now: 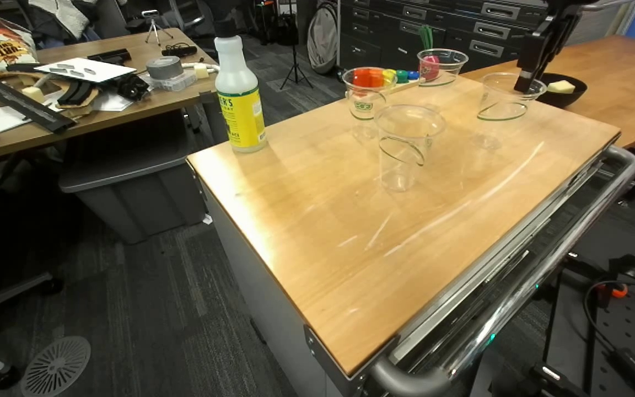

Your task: Stack the cups together

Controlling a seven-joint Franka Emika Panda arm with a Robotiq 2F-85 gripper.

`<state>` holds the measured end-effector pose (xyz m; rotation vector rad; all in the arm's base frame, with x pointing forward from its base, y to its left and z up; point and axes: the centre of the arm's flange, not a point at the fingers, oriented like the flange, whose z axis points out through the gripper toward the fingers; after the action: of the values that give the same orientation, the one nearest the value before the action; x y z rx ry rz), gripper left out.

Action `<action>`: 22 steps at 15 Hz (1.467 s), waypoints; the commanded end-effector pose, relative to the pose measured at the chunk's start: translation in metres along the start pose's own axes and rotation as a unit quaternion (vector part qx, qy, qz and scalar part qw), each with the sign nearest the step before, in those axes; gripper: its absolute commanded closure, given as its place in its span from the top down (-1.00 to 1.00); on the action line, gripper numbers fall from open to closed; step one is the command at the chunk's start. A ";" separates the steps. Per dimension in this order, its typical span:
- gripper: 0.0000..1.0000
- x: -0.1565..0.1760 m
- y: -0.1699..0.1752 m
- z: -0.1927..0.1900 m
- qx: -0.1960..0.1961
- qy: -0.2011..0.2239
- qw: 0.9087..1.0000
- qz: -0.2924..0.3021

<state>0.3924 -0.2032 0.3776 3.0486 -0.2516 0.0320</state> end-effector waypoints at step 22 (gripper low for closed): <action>-0.84 -0.014 0.043 -0.130 0.097 -0.018 0.995 -0.022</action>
<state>0.3607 -0.2175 0.4664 3.2139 -0.1914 -0.1088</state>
